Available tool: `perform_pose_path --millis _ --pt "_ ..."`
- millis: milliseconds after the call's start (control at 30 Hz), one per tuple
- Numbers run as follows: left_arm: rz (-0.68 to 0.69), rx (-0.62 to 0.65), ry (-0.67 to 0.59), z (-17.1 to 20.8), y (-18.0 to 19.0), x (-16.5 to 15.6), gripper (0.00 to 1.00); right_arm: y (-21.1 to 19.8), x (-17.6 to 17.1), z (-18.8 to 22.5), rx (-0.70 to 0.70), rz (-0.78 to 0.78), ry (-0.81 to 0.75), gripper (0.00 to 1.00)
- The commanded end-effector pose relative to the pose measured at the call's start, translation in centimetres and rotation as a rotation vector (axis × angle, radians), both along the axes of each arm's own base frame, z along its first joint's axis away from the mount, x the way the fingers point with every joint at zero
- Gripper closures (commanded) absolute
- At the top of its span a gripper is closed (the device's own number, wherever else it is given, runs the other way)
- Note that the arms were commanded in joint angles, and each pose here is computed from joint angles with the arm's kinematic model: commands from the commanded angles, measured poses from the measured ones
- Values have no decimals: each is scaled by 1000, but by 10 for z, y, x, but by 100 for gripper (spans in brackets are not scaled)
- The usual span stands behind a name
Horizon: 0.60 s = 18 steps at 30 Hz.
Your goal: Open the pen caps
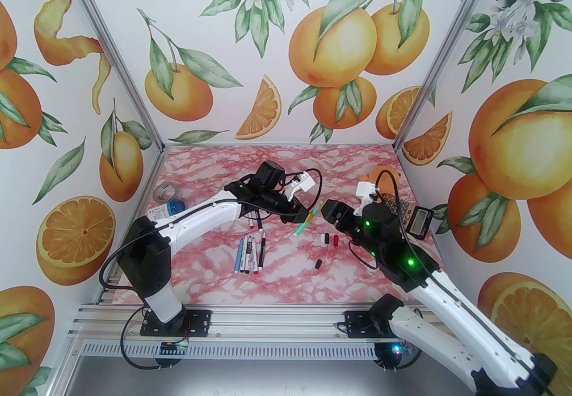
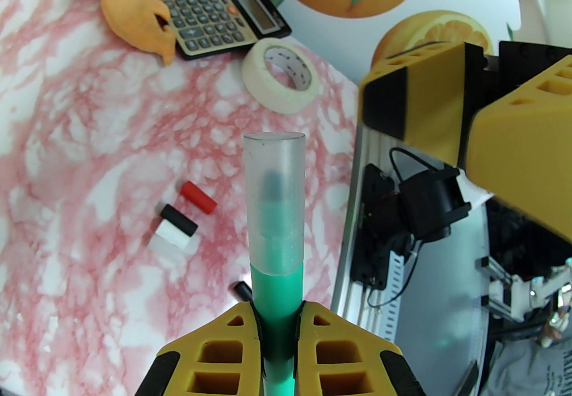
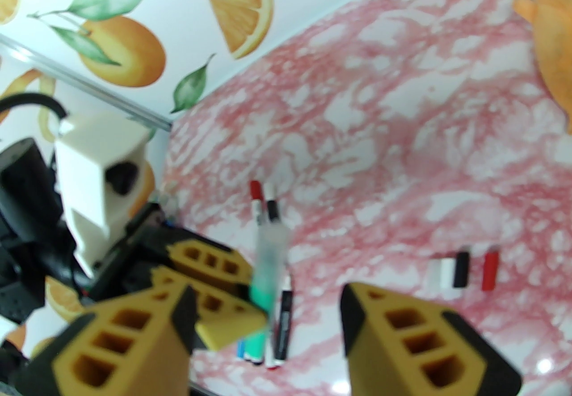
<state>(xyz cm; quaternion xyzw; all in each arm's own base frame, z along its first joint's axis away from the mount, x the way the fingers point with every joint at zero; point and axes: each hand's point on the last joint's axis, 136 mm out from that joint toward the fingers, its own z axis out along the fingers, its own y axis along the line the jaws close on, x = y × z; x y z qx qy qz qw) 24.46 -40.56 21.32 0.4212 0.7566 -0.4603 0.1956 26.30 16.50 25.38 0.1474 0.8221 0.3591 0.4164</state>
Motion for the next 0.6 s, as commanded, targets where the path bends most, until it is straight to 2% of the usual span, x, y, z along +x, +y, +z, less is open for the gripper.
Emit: perform_pose_path --millis 0,200,567 --pt "-41 -47 -23 17 -3 -12 91 14 5 -4 44 42 1 46" --pt "-53 -50 -24 18 -5 -17 91 18 11 -10 45 41 17 49" --pt "-62 -56 -27 20 -8 -22 92 21 16 -17 57 30 26 61"
